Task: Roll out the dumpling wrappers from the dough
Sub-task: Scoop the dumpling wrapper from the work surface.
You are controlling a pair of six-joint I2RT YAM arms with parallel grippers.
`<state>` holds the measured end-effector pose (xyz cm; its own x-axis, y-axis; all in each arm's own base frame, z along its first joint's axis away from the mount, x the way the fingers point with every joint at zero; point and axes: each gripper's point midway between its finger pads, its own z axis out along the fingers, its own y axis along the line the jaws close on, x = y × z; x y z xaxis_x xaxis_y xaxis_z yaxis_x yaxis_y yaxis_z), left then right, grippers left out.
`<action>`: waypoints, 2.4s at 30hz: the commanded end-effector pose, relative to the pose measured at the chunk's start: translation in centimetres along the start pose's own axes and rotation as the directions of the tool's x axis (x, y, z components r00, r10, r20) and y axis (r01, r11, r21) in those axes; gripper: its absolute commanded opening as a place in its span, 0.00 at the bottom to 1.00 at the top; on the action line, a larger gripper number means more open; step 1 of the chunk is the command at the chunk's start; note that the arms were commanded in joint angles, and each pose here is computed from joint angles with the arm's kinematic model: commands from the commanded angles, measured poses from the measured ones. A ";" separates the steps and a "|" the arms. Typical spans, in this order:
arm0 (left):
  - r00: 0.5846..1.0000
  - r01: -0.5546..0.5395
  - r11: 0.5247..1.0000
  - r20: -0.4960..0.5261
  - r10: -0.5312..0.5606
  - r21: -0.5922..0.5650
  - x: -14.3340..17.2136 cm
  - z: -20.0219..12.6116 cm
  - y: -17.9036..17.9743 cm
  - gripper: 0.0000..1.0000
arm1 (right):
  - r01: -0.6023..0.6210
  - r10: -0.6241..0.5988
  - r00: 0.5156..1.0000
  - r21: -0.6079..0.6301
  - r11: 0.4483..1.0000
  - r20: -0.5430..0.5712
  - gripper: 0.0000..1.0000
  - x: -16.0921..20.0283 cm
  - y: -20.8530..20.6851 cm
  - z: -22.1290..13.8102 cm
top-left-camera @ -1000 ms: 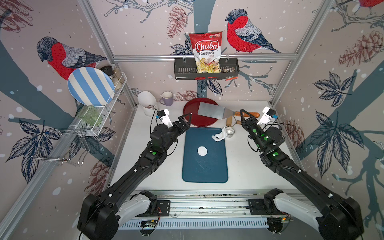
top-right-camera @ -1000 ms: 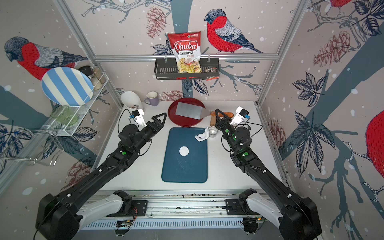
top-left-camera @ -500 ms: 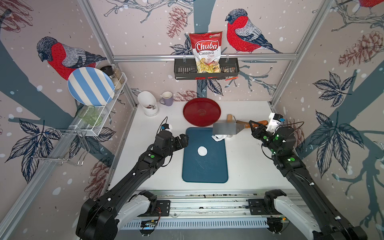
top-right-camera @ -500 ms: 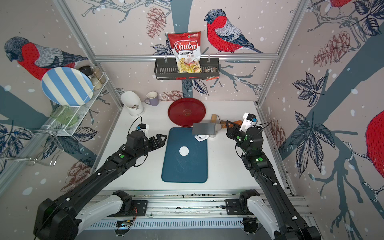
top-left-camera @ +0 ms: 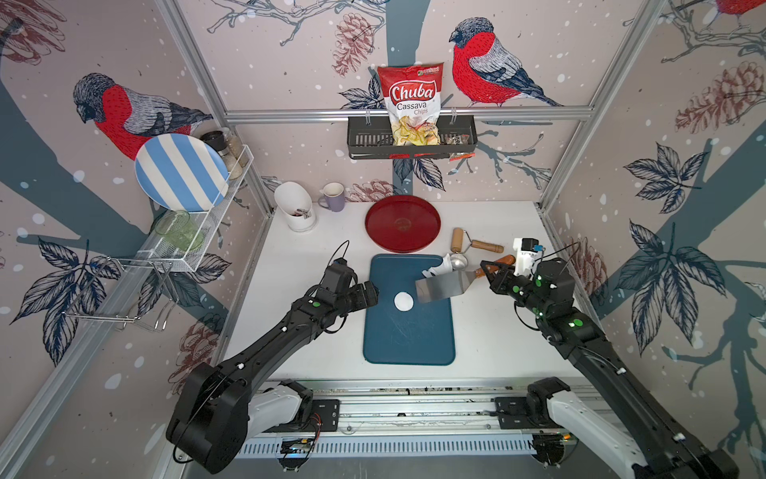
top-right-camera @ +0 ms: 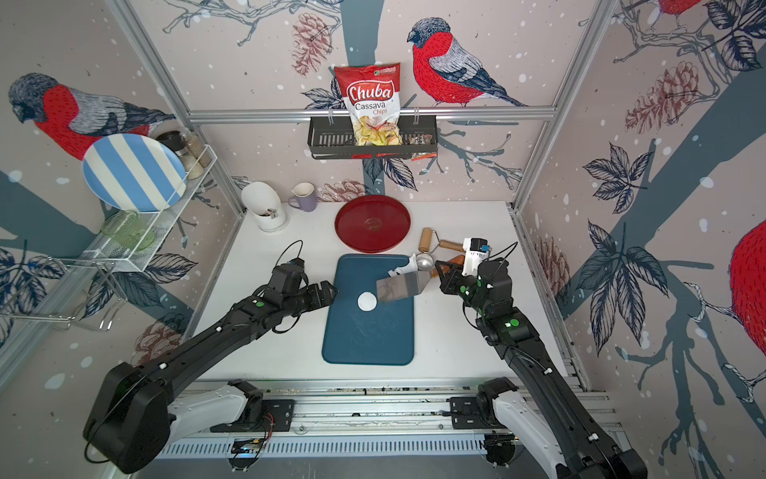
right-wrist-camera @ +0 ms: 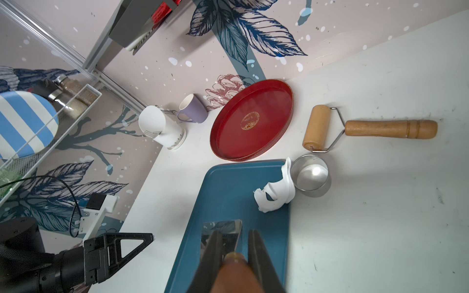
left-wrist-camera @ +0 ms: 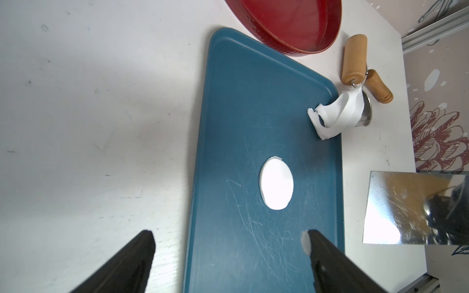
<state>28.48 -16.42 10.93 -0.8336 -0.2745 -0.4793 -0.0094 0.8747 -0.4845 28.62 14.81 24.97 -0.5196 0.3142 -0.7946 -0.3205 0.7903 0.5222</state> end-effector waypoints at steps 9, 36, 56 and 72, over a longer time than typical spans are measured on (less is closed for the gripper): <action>0.997 -0.045 0.999 -0.070 0.044 -0.023 1.7 2.3 0.1 0.95 | 0.049 -0.050 0.998 0.058 0.997 0.026 0.00 -0.3 0.0 1.2; 0.984 -0.076 0.997 -0.159 0.074 -0.008 4.0 5.8 -0.8 0.95 | 0.022 -0.015 0.998 0.118 0.993 -0.063 0.00 2.0 -2.5 3.2; 0.981 -0.072 0.997 -0.178 0.071 0.003 4.5 6.4 -0.9 0.95 | 0.003 0.006 0.997 0.109 0.994 -0.079 0.00 2.7 -2.5 4.3; 0.981 -0.069 0.998 -0.179 0.069 0.003 4.6 6.5 -0.9 0.95 | 0.003 0.008 0.994 0.103 0.995 -0.106 0.00 3.7 -2.4 5.3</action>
<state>27.81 -20.55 3.97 -0.9251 -0.1314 -0.3564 0.0399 0.8995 -0.4352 31.15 16.40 18.01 -0.6353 0.2357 -0.7354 -0.2191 0.8581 0.4643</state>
